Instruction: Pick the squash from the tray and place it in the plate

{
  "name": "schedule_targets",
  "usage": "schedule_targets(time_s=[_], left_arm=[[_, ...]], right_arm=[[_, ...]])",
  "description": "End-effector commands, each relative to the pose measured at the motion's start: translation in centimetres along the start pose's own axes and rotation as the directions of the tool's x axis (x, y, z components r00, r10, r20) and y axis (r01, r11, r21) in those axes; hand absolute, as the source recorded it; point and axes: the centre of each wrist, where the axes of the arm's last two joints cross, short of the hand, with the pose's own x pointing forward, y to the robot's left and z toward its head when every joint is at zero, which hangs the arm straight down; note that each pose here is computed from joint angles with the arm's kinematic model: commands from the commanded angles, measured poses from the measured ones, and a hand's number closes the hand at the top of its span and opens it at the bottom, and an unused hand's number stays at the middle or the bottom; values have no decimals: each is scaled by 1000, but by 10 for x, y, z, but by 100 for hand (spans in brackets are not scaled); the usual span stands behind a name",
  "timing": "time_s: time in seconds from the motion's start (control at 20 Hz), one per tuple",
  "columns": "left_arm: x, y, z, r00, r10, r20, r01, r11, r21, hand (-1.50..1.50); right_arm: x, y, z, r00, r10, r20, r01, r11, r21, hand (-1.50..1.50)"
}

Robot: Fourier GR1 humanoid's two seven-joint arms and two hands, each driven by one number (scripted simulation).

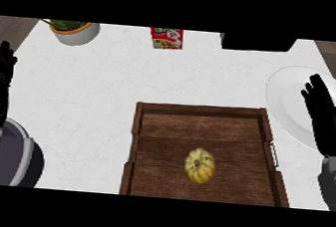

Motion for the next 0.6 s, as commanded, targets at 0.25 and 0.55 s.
schedule_targets(time_s=[0.25, 0.55], left_arm=[[-27, -71, 53, 939, 106, -326, -175, 965, -193, 0], [-31, -77, 64, 890, 135, -436, -226, 960, -163, 0]], right_arm=[[50, 144, 15, 981, 184, 66, -194, 862, 469, 150], [56, 107, 28, 543, 730, 415, -830, 543, 132, 150]])
